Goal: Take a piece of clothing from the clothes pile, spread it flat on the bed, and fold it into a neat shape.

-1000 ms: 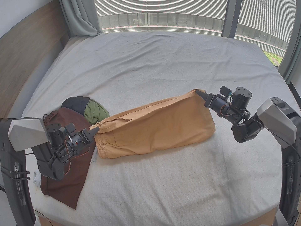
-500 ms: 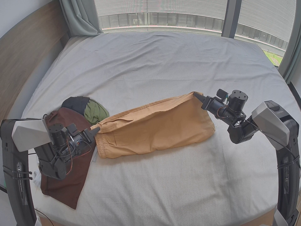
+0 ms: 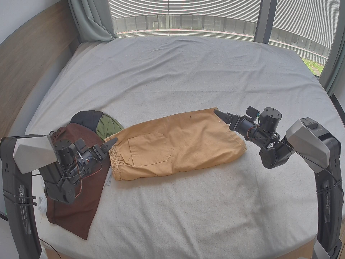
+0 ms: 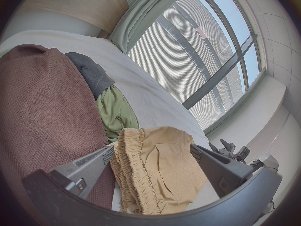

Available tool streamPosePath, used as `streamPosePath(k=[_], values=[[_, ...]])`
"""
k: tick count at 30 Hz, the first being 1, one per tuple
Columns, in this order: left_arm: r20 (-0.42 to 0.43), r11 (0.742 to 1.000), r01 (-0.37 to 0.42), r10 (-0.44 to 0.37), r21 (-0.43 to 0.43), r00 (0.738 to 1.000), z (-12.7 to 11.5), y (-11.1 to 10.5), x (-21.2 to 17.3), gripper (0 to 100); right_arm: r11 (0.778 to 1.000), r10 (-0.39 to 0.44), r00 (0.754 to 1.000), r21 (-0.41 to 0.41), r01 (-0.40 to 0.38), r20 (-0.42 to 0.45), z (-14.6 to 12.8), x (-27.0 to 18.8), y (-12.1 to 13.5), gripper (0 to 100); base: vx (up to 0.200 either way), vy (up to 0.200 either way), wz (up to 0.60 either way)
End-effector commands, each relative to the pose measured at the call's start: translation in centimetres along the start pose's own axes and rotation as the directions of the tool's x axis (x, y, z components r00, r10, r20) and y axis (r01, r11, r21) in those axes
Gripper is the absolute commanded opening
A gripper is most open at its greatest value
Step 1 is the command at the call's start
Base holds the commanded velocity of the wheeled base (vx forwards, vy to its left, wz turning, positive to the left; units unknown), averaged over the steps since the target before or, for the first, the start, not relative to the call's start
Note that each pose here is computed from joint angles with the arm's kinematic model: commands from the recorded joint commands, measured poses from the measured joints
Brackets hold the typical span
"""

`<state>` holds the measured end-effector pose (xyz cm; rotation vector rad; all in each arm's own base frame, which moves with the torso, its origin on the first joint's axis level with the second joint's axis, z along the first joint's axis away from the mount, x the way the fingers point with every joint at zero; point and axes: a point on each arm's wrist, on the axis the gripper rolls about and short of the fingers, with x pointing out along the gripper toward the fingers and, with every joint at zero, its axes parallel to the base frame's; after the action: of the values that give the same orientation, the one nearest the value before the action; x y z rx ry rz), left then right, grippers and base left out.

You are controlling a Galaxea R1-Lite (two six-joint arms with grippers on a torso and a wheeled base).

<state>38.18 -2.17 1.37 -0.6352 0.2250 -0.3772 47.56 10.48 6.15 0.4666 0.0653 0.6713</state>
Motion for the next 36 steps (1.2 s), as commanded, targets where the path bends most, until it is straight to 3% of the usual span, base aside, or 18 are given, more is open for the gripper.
streamPosePath(k=[1, 8, 14, 23, 36], values=[[0.009, 1.0, 0.002, -0.002, 0.002, 1.0, 0.3, -0.1, -0.1, 100, 1.0, -0.003, 1.0, 0.008, 0.003, -0.016, 0.2, -1.2, 1.1, 100, 0.0, 0.0, 0.0], [0.02, 1.0, 0.013, -0.013, 0.009, 1.0, 0.8, -0.8, -0.3, 100, 1.0, -0.003, 1.0, 0.013, 0.003, -0.015, -0.2, -3.1, 1.9, 100, 0.0, 0.0, 0.0], [0.023, 1.0, 0.025, -0.025, 0.014, 0.999, 1.1, -1.5, -0.6, 100, 0.996, -0.067, 0.997, 0.063, 0.07, -0.047, -0.9, -5.1, 2.7, 100, 0.0, 0.0, 0.0], [0.036, 0.999, 0.04, -0.041, 0.018, 0.998, 1.8, -2.3, -1.1, 100, 0.989, -0.05, 0.998, 0.135, 0.056, -0.049, -2.3, -7.1, 4.1, 100, 0.0, 0.0, 0.0], [0.057, 0.996, 0.078, -0.081, 0.043, 0.995, 3.1, -4.4, -2.2, 100, 0.99, -0.027, 0.998, 0.136, 0.033, -0.051, -1.6, -8.7, 6.4, 100, 0.0, 0.0, 0.0]])
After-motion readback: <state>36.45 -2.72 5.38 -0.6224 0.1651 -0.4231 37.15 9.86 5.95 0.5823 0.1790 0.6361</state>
